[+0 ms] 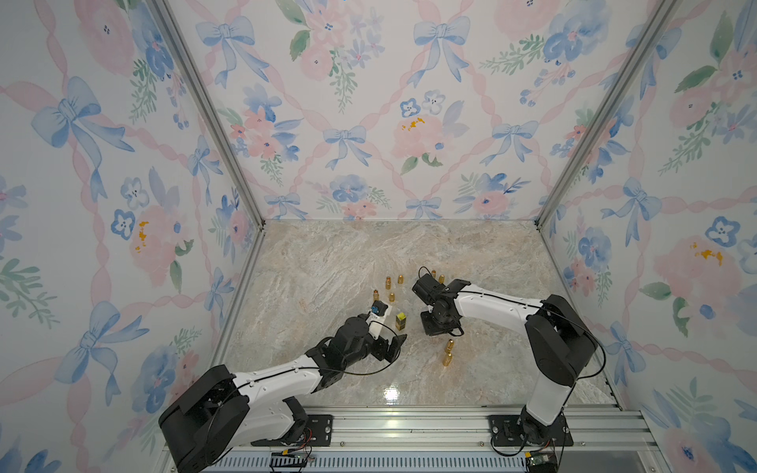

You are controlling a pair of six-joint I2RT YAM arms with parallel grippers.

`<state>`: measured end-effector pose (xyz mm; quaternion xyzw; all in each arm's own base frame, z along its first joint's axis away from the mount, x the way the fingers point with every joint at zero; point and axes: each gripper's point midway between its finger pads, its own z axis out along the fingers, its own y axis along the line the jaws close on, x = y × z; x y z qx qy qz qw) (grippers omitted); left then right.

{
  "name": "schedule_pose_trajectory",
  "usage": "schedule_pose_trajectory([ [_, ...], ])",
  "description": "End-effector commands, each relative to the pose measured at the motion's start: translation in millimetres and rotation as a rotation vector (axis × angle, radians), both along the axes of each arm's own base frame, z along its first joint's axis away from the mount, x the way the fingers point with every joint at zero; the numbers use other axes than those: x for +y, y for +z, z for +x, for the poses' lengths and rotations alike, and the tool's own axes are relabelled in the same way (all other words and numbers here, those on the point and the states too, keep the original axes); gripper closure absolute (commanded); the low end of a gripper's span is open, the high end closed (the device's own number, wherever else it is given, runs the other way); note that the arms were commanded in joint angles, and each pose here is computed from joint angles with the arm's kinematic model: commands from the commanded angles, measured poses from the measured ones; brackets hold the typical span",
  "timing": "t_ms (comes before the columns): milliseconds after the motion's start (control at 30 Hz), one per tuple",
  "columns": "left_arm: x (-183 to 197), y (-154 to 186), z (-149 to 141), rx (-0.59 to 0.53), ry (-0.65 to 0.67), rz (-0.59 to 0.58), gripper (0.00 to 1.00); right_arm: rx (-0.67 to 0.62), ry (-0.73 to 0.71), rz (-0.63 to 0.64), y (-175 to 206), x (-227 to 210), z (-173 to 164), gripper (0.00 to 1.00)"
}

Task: Open the lipstick cap
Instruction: Pick up the lipstick at the center of the board.

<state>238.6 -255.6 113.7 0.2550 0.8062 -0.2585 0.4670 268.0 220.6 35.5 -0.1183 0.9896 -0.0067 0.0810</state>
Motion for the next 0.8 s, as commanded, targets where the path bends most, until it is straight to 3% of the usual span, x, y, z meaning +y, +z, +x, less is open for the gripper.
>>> schedule_pose_trajectory([
  [0,1.4,10.2,1.4,-0.047,0.002,0.01,0.02,-0.033,0.03,0.035,28.5,3.9,1.5,0.83],
  [333,-6.4,32.9,0.5,-0.158,-0.071,0.017,0.04,-0.011,0.096,0.21,91.5,10.8,-7.7,0.83],
  [767,-46.7,66.2,-9.9,-0.302,-0.301,-0.04,0.36,0.077,0.206,0.513,156.1,46.2,-28.6,0.82],
])
